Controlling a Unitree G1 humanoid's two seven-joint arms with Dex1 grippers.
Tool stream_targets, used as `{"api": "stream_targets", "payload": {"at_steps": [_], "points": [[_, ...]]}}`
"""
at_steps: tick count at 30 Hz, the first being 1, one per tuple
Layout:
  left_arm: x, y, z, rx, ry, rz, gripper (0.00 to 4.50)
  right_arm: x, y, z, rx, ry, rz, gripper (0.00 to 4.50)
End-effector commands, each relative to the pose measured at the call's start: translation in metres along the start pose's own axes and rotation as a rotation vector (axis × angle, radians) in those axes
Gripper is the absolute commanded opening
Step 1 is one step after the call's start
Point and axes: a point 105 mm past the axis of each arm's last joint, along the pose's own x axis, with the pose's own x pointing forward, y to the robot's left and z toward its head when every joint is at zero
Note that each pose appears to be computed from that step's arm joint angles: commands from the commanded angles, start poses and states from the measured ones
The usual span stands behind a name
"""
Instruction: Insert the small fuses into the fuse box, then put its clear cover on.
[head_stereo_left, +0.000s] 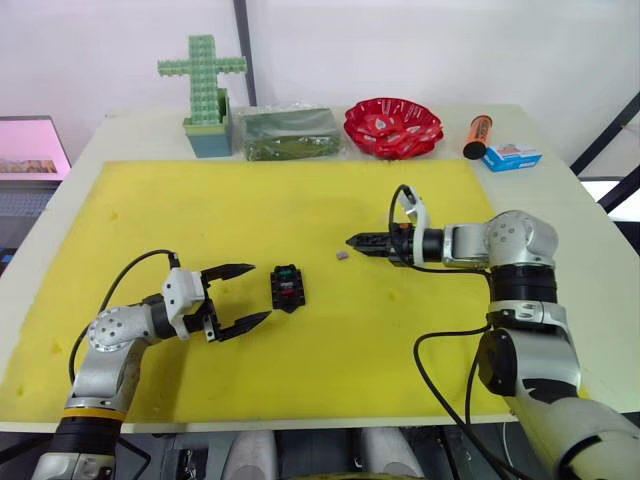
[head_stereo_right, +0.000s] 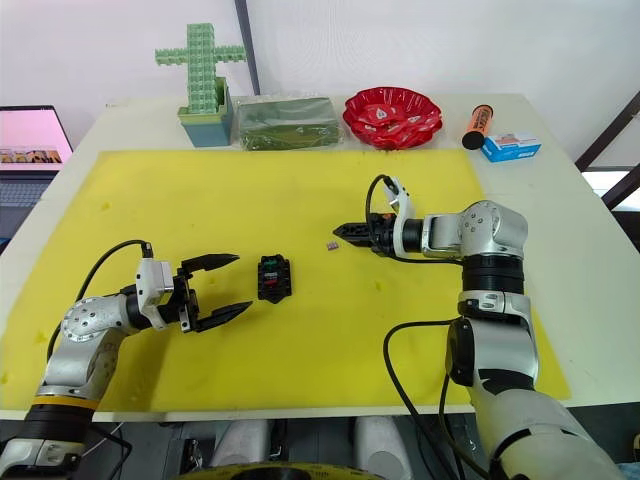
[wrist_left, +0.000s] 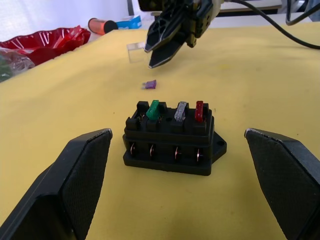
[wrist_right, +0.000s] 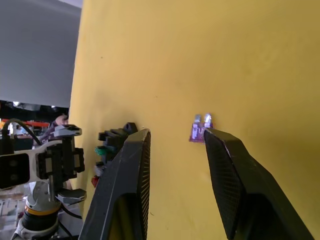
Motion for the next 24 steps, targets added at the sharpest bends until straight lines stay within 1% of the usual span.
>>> {"api": "stream_targets", "payload": {"at_steps": [1,14,24], "points": [[0.001,-0.001,0.010,0.037,-0.032,-0.008,4.50,0.003,0.009,0.006,-0.024,0.008,0.010,1.72],[0.001,-0.003,0.009,0.031,-0.031,-0.002,4.50,0.012,-0.001,0.004,0.000,0.022,-0.009,1.72],[0.000,-0.004,0.009,0.028,-0.030,0.000,4.50,0.020,0.003,0.001,0.018,0.036,0.025,1.72]]}}
